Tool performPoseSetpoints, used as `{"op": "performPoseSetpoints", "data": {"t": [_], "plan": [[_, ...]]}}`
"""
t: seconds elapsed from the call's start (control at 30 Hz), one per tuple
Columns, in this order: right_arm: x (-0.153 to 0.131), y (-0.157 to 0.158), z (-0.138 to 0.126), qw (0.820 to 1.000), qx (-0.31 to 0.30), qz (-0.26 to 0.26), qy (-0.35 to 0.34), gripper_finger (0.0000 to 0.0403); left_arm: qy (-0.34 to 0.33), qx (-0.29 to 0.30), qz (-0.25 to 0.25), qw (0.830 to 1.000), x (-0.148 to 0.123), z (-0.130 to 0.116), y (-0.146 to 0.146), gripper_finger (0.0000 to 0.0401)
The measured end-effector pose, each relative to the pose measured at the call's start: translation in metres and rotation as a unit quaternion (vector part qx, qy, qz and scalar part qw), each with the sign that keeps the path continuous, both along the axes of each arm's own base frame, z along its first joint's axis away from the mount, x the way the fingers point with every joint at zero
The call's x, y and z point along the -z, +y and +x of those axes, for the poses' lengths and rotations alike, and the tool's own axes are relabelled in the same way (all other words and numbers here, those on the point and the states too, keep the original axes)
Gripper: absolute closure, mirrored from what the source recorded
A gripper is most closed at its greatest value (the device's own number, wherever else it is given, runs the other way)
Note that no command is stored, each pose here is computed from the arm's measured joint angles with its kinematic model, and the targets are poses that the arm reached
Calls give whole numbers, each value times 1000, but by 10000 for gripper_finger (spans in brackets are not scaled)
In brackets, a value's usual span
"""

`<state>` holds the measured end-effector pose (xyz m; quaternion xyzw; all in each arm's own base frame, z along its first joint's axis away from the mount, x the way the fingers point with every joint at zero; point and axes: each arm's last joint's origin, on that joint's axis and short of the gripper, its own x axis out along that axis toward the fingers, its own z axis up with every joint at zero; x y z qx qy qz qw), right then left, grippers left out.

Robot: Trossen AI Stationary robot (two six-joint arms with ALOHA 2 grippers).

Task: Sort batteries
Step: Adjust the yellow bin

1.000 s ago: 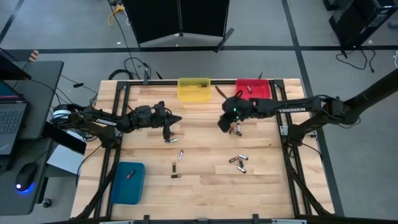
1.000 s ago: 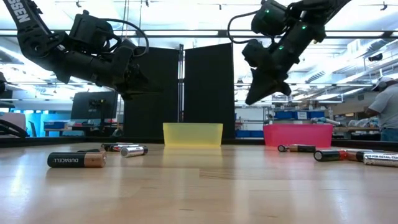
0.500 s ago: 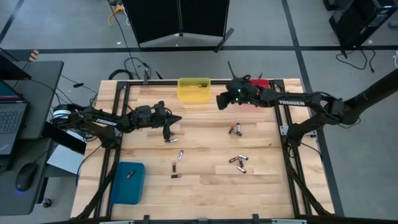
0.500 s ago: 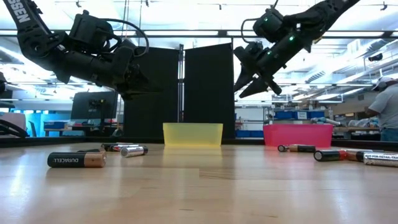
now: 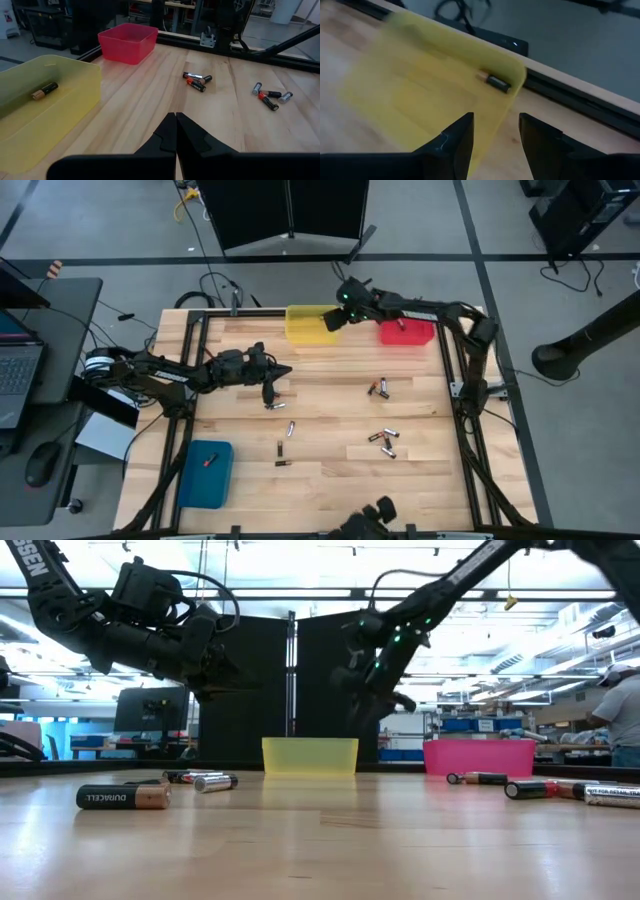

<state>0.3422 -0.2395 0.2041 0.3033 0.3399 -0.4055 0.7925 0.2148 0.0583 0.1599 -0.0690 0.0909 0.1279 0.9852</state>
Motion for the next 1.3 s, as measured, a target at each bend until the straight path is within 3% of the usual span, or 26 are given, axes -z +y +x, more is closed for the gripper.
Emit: {"op": "performPoseSetpoints", "data": {"t": [0.33,0.57,0.7,0.93,1.3], "plan": [[33,-28,11,999,10,44,9,257,1,0,1,1000,0,0,0,395],[49,-35,8,998,14,50,32,341,1,0,1,1000,0,0,0,395],[49,-36,7,998,20,22,57,390,1,0,1,1000,0,0,0,395],[39,-31,11,998,23,-9,57,389,4,1,0,1000,1,0,0,395],[26,-21,31,994,-11,-105,37,391,9,1,-2,1000,2,0,0,395]]}}
